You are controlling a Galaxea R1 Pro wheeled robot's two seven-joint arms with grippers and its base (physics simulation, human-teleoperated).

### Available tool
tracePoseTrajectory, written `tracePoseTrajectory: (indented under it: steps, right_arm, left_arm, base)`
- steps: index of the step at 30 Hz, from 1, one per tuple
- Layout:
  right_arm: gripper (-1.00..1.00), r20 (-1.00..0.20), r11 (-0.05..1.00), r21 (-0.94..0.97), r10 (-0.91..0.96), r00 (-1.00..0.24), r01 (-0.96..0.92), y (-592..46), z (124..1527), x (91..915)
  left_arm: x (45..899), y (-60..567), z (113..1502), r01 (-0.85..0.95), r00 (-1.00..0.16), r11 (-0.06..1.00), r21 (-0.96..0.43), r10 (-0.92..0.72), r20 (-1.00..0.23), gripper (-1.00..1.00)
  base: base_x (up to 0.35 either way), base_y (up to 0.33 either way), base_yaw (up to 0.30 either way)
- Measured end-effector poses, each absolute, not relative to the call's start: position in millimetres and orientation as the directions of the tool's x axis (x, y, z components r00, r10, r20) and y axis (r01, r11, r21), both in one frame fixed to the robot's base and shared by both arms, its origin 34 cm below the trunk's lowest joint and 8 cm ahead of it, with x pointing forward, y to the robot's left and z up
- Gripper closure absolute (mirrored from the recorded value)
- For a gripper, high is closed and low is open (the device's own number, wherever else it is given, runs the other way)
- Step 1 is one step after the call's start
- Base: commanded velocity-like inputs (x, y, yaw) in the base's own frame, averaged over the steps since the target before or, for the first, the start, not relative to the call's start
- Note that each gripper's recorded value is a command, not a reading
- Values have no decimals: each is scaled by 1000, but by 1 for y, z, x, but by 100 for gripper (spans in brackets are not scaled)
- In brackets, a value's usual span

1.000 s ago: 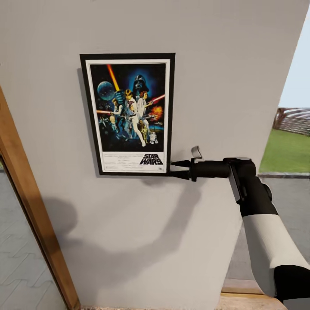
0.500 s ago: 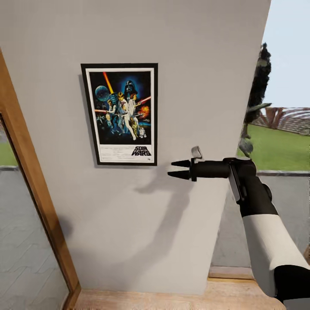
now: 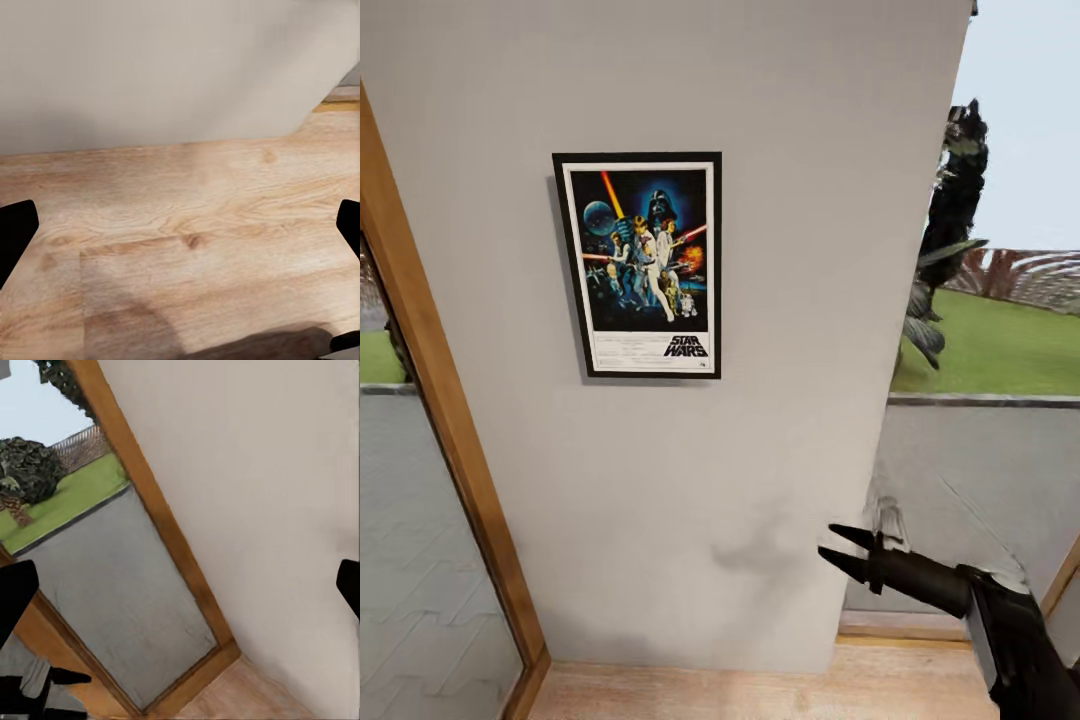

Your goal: Pick up the poster from the kitchen countertop and hang it on one of the wall nails in the kitchen.

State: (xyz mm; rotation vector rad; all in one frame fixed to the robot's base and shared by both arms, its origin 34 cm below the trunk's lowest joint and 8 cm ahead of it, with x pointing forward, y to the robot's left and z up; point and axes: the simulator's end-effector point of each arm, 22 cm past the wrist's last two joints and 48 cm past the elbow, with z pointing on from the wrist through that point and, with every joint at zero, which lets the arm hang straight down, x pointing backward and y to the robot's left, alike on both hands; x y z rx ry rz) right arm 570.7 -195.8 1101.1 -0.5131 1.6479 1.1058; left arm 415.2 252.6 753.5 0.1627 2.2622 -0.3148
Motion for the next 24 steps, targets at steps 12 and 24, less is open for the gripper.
tracePoseTrajectory:
  steps: [12, 24]
  right_arm:
    - [-100, -700, 807, 555, 321, -638, -203, -328, 813, 428]
    - [-100, -365, 917, -32, 361, -858, 399, -404, 648, 247]
  left_arm:
    - [381, 257, 724, 177, -723, 965, -192, -5, -691, -100]
    - [248, 355, 650, -94, -902, 989, 115, -36, -431, -100]
  base:
    - [0, 0, 0]
    - [0, 0, 0]
